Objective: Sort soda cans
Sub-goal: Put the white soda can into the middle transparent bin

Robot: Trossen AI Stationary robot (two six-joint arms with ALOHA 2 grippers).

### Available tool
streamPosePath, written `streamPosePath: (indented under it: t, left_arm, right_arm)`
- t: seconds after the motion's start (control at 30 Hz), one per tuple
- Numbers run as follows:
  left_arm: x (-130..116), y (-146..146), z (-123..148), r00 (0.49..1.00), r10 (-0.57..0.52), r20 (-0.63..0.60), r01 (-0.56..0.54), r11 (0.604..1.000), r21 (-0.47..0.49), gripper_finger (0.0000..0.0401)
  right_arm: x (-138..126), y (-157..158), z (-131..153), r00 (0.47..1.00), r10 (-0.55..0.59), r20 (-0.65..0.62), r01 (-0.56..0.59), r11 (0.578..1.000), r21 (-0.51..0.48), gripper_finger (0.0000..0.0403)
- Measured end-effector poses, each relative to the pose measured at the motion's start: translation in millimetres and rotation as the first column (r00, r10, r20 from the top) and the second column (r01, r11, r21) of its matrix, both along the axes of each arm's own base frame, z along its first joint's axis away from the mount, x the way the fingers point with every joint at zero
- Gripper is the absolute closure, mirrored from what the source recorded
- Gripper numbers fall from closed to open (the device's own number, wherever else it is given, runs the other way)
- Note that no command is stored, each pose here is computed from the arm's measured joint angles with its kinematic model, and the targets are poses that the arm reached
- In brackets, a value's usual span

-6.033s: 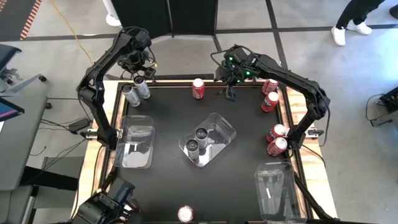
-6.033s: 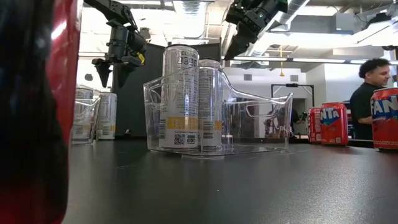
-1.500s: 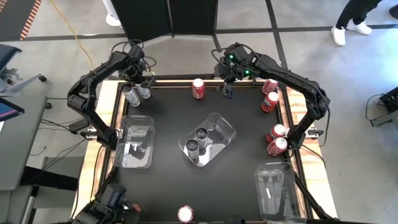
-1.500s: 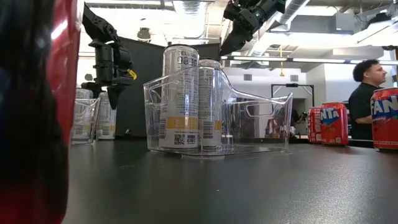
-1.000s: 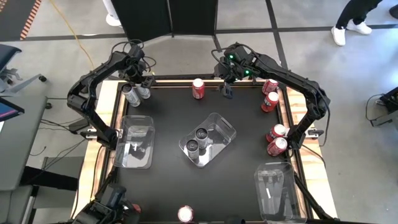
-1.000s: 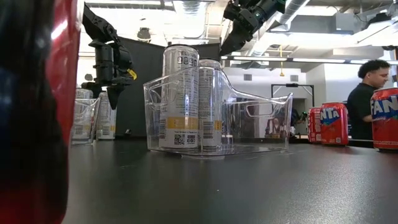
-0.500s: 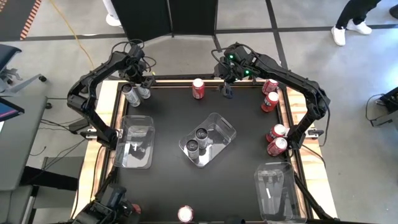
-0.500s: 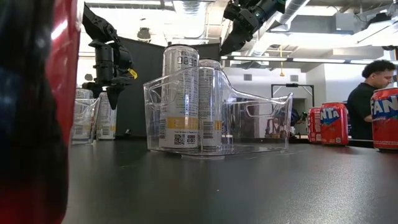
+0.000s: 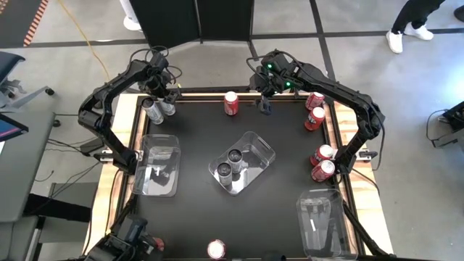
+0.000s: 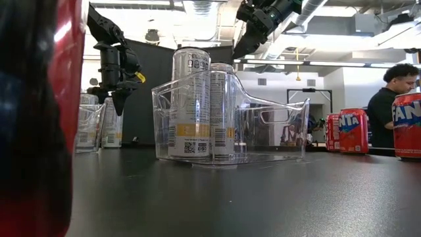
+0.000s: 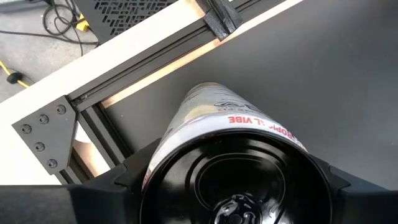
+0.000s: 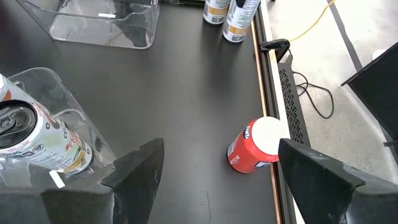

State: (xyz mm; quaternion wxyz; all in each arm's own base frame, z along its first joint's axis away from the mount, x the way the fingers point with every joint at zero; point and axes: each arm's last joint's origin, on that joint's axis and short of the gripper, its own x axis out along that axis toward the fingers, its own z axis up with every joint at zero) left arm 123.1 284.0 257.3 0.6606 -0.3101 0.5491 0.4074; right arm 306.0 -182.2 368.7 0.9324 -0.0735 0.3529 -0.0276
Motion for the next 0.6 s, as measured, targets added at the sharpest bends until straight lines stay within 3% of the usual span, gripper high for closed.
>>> streamPosePath:
  t: [0.6]
  left_arm:
    - [-0.9,-2.0,-0.2,1.0,-0.018,-0.013,0.018,1.0,-0.02,0.0151]
  right_arm:
    - [0.0,0.0,0.0,1.0,-0.001,0.0,0.001,1.0,0.0,0.0072]
